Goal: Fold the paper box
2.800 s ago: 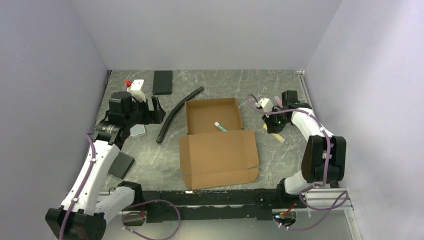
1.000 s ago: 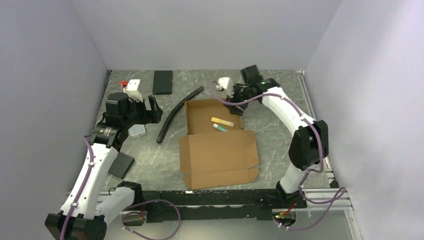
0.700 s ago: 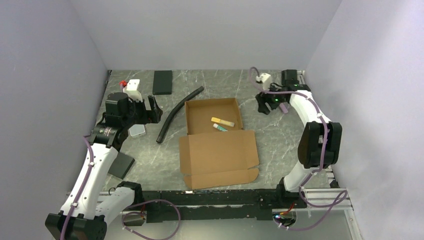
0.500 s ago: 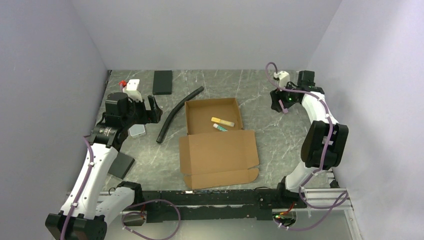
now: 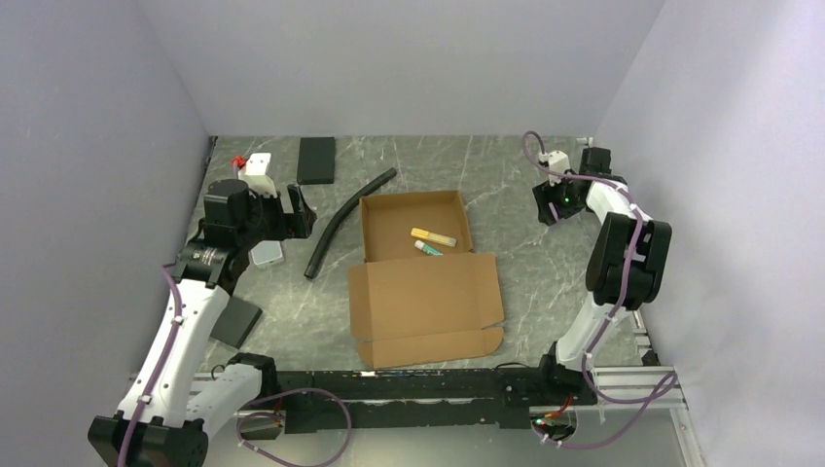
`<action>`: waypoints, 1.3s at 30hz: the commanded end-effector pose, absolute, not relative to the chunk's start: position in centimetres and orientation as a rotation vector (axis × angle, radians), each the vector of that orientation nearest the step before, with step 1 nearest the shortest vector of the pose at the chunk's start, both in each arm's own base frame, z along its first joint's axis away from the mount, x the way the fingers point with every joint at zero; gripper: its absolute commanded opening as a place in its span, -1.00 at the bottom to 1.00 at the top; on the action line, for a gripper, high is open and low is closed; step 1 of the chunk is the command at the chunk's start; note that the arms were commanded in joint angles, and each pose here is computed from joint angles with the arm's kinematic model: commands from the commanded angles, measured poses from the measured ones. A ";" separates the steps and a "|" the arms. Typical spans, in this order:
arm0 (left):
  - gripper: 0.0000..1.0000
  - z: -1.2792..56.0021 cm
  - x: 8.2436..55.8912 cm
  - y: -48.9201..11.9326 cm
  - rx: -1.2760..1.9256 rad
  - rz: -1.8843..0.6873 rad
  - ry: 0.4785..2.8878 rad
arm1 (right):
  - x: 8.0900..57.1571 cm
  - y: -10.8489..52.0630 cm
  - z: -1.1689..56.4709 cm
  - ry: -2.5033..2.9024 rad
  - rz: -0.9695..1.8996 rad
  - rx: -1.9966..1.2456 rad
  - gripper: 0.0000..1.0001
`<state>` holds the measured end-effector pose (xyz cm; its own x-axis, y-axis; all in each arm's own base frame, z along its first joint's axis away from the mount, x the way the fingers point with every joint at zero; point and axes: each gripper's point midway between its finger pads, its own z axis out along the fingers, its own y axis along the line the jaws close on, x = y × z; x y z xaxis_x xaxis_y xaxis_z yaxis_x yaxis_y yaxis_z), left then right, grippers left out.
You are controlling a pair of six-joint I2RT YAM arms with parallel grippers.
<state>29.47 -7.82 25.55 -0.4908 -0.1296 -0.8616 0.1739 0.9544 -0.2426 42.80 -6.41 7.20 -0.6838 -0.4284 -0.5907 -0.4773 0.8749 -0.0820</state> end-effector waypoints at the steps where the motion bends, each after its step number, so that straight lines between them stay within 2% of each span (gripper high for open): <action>1: 0.85 26.6 29.6 -8.1 0.049 -0.387 2.003 | 45.2 -8.1 6.7 2.426 0.039 -0.591 0.45; 15: 0.85 25.8 29.9 -7.9 0.038 -0.373 2.030 | 49.6 -9.3 3.7 2.485 0.068 -0.473 0.33; 22: 0.85 25.6 30.1 -7.8 0.033 -0.372 2.037 | 50.5 -9.3 2.5 2.505 0.071 -0.476 0.10; 26: 0.85 25.6 30.1 -7.7 0.031 -0.372 2.037 | 50.4 -9.1 1.9 2.516 0.055 -0.497 -0.17; 33: 0.85 25.8 30.1 -7.6 0.026 -0.369 2.032 | 49.7 -9.5 2.2 2.522 0.025 -0.508 -0.94; 34: 0.85 25.8 30.1 -7.5 0.025 -0.368 2.030 | 49.5 -9.2 2.7 2.511 0.044 -0.519 -1.00; 39: 0.85 26.1 30.0 -7.4 0.022 -0.367 2.020 | 48.0 -5.3 8.4 2.365 0.247 -0.591 -1.00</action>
